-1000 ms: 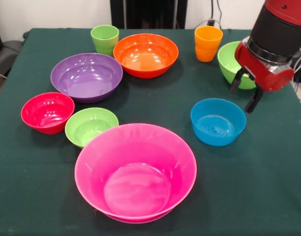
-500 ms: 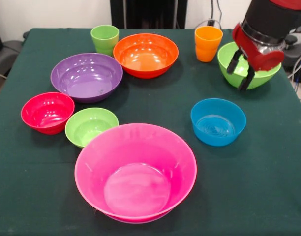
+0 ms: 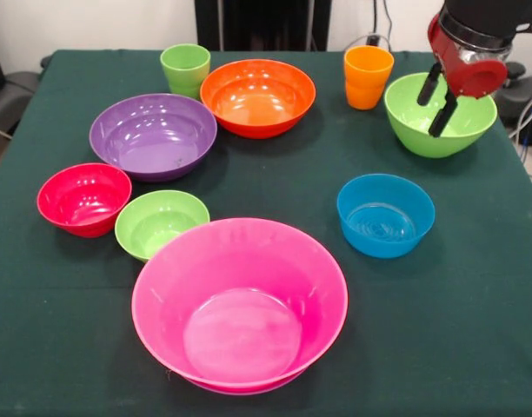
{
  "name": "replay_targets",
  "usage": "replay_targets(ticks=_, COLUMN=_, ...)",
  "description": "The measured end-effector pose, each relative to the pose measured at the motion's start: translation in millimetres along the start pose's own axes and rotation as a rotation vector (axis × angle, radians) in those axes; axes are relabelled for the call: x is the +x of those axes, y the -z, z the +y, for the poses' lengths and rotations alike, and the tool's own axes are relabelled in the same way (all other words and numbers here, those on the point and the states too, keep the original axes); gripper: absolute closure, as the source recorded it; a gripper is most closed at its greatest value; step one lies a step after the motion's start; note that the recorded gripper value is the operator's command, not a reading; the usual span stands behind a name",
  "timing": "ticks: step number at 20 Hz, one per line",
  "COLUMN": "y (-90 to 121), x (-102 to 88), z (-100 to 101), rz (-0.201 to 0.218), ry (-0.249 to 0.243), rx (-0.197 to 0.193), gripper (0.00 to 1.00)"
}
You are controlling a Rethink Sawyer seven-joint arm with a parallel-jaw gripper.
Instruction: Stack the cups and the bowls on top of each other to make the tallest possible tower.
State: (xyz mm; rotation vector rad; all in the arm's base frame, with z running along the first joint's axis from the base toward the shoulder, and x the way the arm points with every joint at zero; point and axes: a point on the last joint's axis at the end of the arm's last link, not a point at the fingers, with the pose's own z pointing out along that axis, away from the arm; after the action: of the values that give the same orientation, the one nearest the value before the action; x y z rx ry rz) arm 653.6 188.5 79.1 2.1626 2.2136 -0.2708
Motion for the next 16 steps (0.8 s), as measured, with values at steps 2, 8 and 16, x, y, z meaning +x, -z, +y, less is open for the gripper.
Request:
replay_targets(ticks=2, y=2.7, x=-0.8, z=1.4, rz=0.009, ry=-0.057, rx=-0.004, gripper=0.0)
replay_targets(ticks=8, y=7.9, x=-9.1, z=4.3, rz=0.012, ry=-0.154, rx=-0.011, gripper=0.0)
replay_targets(ticks=16, y=7.7, x=-24.0, z=4.8, rz=-0.006, ry=-0.189, rx=-0.006, gripper=0.0)
